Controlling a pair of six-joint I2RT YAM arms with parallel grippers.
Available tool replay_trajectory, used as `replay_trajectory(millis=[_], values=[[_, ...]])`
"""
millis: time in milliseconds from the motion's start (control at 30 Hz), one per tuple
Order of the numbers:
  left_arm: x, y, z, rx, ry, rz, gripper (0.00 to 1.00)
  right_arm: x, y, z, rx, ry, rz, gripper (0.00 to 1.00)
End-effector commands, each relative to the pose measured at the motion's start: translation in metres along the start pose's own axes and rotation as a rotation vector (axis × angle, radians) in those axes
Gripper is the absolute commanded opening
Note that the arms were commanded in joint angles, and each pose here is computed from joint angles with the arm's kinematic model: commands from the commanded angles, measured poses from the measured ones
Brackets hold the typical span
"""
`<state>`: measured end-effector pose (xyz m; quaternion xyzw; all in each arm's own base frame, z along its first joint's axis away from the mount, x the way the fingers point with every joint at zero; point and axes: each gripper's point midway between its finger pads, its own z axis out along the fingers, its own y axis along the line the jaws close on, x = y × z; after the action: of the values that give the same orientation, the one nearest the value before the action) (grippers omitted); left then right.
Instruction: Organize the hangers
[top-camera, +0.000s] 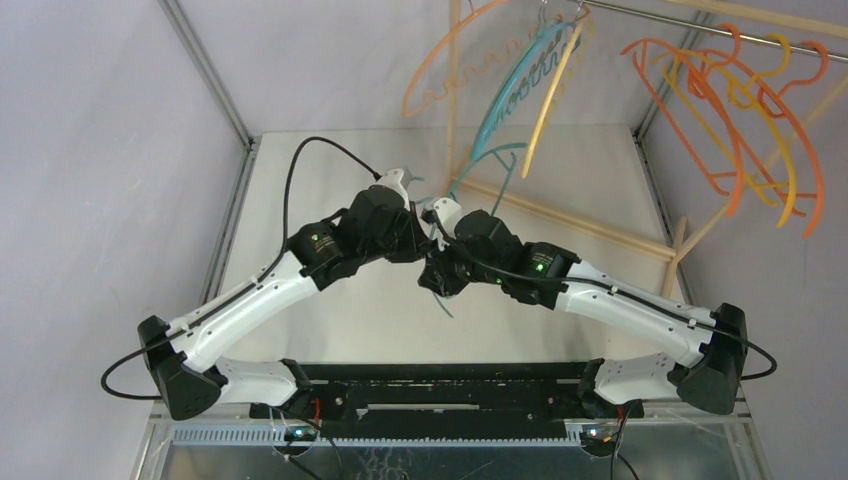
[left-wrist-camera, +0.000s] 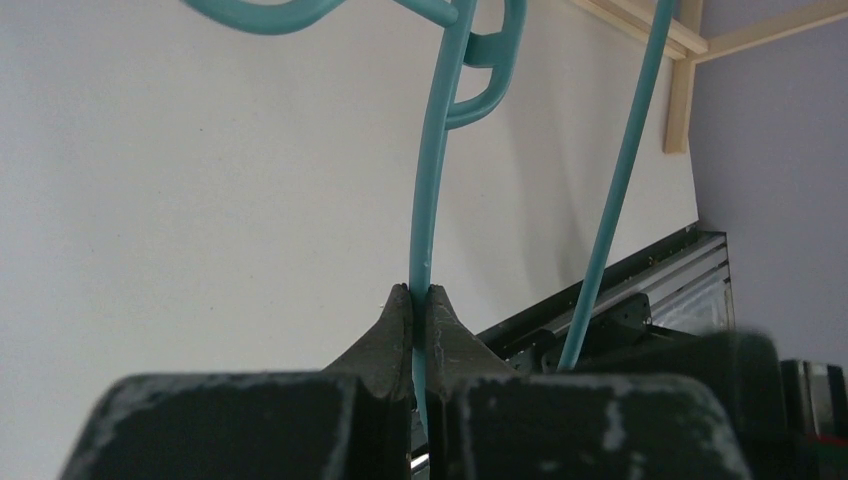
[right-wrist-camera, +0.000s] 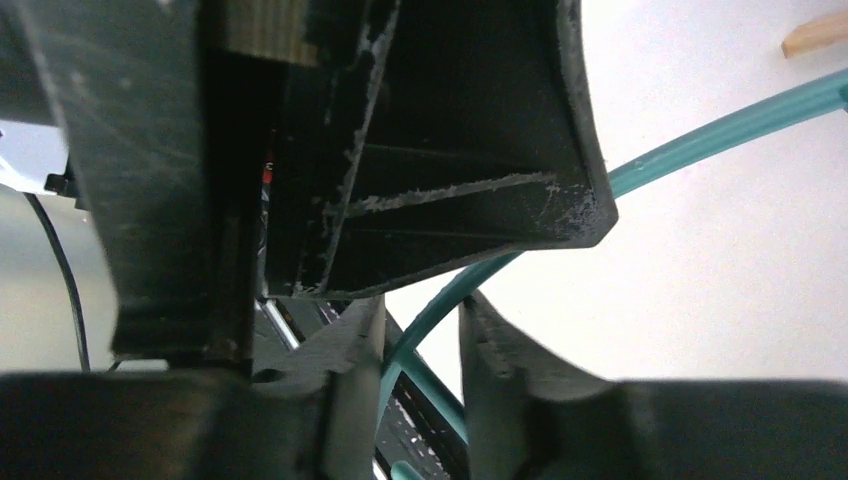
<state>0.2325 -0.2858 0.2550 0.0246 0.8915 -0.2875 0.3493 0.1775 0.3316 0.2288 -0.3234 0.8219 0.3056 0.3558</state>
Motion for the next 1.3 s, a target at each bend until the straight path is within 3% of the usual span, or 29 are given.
replay_trajectory(millis=[0, 133, 167, 233, 467, 933, 1133, 1267], values=[[-0.031, -0.033, -0.027, 0.131, -0.098, -0.03, 0.0, -0.002, 0.006, -0.003, -0.041, -0.004, 0.008, 0.25], [-0.027, -0.039, -0.034, 0.199, -0.105, -0.013, 0.0, 0.002, 0.003, -0.012, -0.04, -0.003, 0.021, 0.13], [-0.023, -0.038, -0.035, 0.209, -0.098, -0.006, 0.05, 0.003, 0.002, -0.015, -0.041, -0.008, 0.03, 0.12], [-0.014, -0.033, -0.036, 0.222, -0.088, 0.003, 0.26, 0.006, -0.001, -0.021, -0.038, -0.009, 0.053, 0.11], [0.003, -0.005, -0.051, 0.214, -0.126, 0.01, 0.34, 0.032, -0.014, -0.038, -0.022, 0.015, 0.121, 0.1], [0.027, 0.021, -0.051, 0.167, -0.109, -0.041, 0.33, 0.088, -0.038, -0.094, 0.093, 0.034, 0.293, 0.08], [0.03, 0.018, -0.036, 0.151, -0.071, -0.026, 0.32, 0.109, -0.055, -0.133, 0.167, -0.051, 0.389, 0.08], [0.028, 0.009, -0.025, 0.159, -0.047, -0.013, 0.3, 0.094, -0.059, -0.152, 0.176, -0.135, 0.422, 0.09]])
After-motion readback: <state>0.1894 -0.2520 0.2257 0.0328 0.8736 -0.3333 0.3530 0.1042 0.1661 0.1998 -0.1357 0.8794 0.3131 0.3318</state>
